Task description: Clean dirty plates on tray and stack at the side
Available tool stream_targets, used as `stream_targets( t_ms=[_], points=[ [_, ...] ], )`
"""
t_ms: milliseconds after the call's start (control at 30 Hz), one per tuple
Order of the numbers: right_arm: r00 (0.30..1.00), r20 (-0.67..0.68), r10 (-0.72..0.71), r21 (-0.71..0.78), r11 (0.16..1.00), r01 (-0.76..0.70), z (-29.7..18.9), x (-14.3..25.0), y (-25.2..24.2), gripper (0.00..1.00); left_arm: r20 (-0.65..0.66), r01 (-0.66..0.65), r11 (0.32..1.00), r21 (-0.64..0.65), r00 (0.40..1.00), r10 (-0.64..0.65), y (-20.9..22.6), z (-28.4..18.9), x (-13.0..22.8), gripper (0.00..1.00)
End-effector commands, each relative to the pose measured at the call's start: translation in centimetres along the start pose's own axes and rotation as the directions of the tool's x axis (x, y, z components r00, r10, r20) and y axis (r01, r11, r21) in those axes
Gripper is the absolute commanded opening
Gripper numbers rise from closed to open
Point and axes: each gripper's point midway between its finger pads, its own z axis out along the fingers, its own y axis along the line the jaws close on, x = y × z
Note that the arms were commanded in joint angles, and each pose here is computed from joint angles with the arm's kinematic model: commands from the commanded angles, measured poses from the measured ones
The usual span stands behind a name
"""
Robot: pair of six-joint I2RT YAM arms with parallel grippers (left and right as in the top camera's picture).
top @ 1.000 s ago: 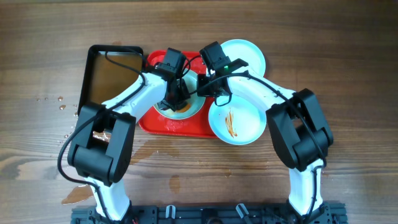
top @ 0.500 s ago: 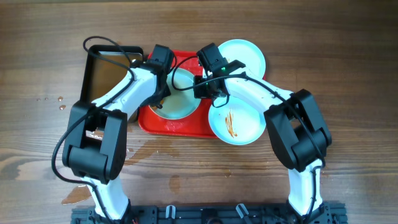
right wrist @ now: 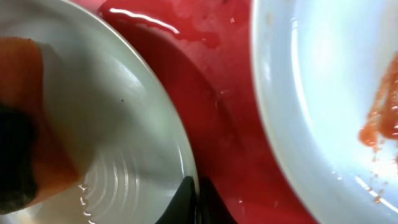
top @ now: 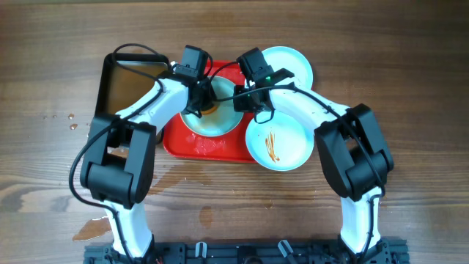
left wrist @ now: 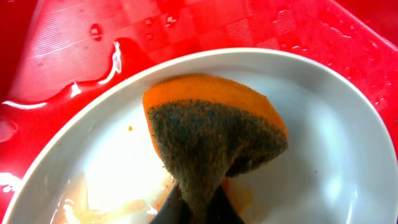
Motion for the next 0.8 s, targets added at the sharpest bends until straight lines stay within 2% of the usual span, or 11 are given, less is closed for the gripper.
stream_targets(
  t_ms=[0,200,400,500,567,700,767],
  points=[
    [0.999,-0.042,0.004,0.054,0.999,-0.002,1.6,1.3,-1.3,0.04,-0.07,-0.028,0.991,-0.134,0.997,0.018,2.9,3.0,2.5,0.04],
    [0.999,-0.041,0.004,0.054,0.999,-0.002,1.6,1.3,-1.3,0.04,-0.004,-0.007,0.918,-0.397,1.0,0.006,9.2,-0.1,0.6,0.04],
    [0.999,-0.041,0.003,0.054,0.999,-0.001,1.6,1.3,-1.3,0.04,0.117,0.049,0.879,-0.474,0.993,0.007,11.2,-5.9,-2.5,0.04],
    [0.999,-0.041,0.004,0.053,0.999,-0.002,1.6,1.3,-1.3,0.04,0.195,0.08,0.898,-0.432,0.981,0.007,10.4,-8.9,-3.8,0.04],
    [0.999,-0.039,0.003,0.052,0.999,-0.001,1.6,1.3,-1.3,0.04,0.238,0.096,0.933,-0.347,0.971,-0.012,8.9,-11.4,-4.4,0.04],
    [0.999,-0.04,0.003,0.053,0.999,-0.001,1.6,1.3,-1.3,0.04,0.248,0.102,0.977,-0.186,0.967,-0.054,6.7,-15.2,-4.1,0.04],
    [0.999,-0.044,0.001,0.054,0.999,0.001,1.6,1.4,-1.3,0.04,0.242,0.116,0.982,-0.147,0.967,-0.078,6.8,-16.2,-4.0,0.04]
  ],
)
